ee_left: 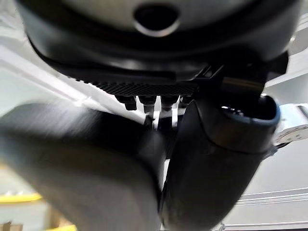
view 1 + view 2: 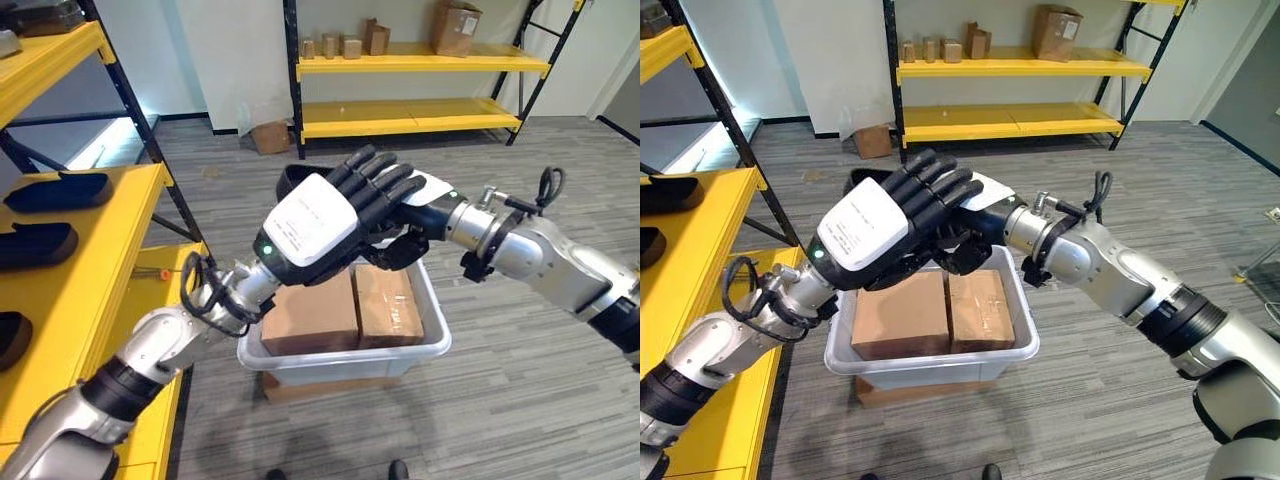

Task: Move parts from the plastic box to the shelf.

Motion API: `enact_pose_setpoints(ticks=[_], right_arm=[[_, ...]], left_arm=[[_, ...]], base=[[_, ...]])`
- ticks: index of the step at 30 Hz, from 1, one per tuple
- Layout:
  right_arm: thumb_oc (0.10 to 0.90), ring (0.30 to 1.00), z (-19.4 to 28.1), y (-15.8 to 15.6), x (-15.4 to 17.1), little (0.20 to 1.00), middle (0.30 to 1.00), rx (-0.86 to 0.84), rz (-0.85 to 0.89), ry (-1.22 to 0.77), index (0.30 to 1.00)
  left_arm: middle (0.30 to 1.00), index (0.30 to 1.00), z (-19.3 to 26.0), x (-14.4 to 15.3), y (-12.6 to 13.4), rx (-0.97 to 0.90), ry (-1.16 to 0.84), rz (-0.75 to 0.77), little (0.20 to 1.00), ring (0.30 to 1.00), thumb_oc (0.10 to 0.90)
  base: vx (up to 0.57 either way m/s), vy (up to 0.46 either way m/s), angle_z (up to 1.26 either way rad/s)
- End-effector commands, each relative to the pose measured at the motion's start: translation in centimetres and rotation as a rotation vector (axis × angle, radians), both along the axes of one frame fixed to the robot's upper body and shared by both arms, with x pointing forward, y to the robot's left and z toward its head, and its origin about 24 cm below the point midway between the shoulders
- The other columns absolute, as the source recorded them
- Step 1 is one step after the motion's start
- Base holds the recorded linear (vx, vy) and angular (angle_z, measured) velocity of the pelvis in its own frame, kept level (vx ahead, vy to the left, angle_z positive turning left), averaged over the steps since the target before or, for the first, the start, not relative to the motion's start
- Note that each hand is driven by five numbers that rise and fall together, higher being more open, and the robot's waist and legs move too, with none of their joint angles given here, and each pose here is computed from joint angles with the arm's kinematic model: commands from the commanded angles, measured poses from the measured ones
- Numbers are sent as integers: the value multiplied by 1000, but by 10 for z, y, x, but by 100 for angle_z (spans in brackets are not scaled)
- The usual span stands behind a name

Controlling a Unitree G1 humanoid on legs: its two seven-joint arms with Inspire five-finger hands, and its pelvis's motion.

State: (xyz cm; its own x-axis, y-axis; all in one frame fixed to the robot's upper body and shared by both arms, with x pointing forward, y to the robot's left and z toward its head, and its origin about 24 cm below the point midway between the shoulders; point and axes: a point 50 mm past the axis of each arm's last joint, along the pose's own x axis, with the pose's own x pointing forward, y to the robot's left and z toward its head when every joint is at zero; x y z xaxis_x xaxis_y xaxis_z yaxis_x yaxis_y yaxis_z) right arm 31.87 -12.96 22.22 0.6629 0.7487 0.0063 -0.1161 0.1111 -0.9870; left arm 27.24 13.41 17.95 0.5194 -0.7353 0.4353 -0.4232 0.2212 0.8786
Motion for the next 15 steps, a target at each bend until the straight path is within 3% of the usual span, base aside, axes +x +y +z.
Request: enact_pose_setpoints(ticks=[1,15], right_arm=[[400,300,67,18,-7,300,300,128,97,-224,300],[400,300,63,15,-6,300,300,144,93,-199,300]], left_arm=[[1000,1000,27,22,12,-44,-134,120,1000,1000,900],[1000,1000,25,32,51,23,-167,297,1000,1000,900]], base=[[0,0,0],[0,0,0]])
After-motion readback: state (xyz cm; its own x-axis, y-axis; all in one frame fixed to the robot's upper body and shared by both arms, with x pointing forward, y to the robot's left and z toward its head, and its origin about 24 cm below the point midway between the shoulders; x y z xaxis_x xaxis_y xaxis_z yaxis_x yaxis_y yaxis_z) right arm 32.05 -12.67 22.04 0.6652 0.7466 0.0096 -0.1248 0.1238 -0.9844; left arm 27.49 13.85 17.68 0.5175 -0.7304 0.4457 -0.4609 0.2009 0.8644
